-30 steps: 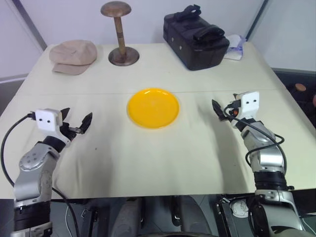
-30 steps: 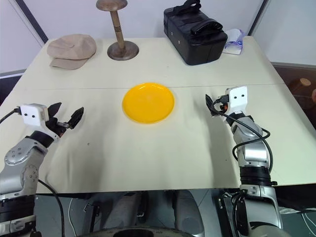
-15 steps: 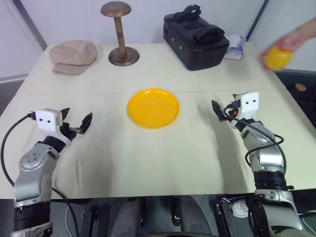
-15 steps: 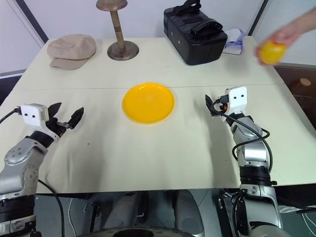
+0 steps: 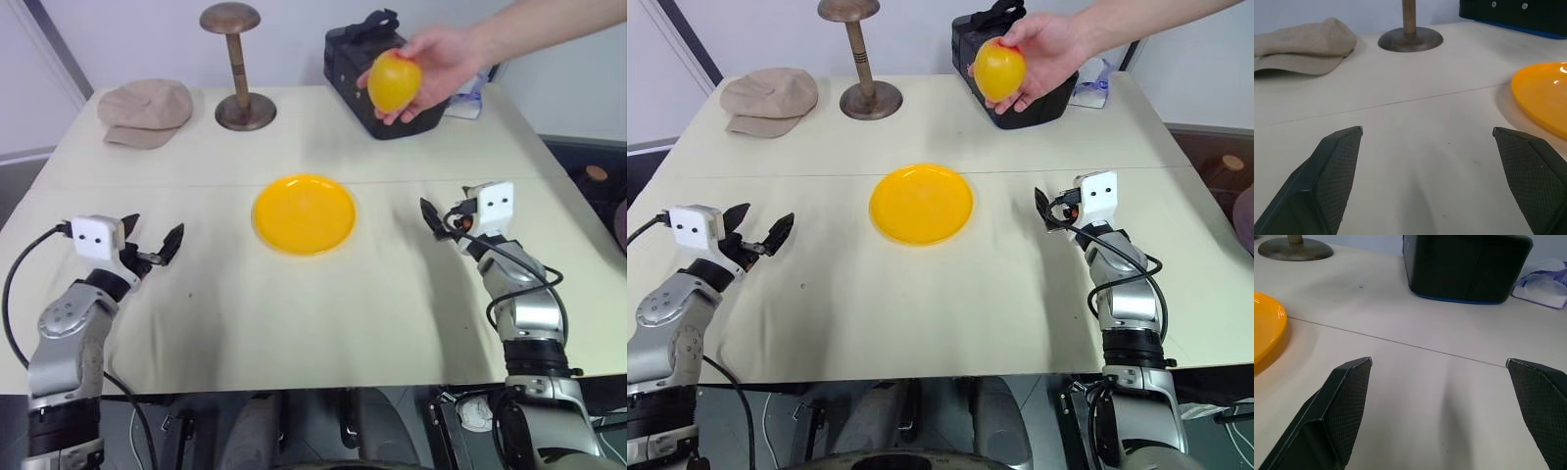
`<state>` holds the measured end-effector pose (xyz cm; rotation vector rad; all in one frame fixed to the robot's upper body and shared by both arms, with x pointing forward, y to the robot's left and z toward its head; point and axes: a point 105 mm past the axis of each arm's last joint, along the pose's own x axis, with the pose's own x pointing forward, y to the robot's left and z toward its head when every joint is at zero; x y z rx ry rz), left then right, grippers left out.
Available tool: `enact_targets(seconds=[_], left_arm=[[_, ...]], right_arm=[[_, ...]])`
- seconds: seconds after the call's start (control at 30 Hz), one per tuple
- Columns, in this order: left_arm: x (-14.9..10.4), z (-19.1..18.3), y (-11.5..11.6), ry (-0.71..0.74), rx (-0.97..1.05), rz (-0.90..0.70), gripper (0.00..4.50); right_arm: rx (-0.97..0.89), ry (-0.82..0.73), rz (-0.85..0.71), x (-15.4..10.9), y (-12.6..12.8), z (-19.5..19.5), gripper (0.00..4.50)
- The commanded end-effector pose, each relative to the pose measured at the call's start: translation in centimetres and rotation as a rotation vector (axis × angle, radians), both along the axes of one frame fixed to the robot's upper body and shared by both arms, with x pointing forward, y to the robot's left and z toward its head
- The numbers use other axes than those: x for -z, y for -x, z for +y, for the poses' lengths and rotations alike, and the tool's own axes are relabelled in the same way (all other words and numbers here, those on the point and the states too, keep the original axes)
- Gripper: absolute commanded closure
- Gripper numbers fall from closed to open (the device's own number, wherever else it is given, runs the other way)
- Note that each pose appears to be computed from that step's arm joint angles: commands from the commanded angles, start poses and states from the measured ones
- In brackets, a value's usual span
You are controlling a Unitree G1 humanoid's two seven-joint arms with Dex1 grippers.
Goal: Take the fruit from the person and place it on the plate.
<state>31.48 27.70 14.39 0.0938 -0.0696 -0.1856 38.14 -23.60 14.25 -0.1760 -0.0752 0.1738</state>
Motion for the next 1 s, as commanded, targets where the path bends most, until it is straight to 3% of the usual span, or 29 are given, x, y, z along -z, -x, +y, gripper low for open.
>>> enact_targets(seconds=[0.03,0.23,0.33,0.53,0.8,1.0], left_arm=[[-4.7,-2.0,-0.3,-0.072,0.09,-0.135,0.0],[-8.2,-8.6,2.4,0.005,0.538,-0.115,0.0],[-8.0,-9.8,3.5,0.001,0.659,-0.026,0.0],[-8.6,-9.6,3.2,-0.031,0.674,-0.029,0.0],[-9.0,-9.0,2.1,-0.026,0.642,-0.053,0.0],[-9.0,-9.4,2.1,-0.023,0.646,-0.063,0.0]], right_arm=[[-0.006,0.009,-0.058,-1.7,-0.1,0.1,0.03],[-0.006,0.012,-0.057,-1.7,-0.1,0.1,0.03],[-0.006,0.013,-0.057,-1.8,0.0,0.1,0.03],[-0.014,0.023,-0.07,-2.4,0.3,-0.1,0.03],[-0.193,-0.103,-0.245,-10.4,0.8,4.0,0.03],[-0.256,-0.176,-0.279,-12.7,-0.1,6.2,0.03]])
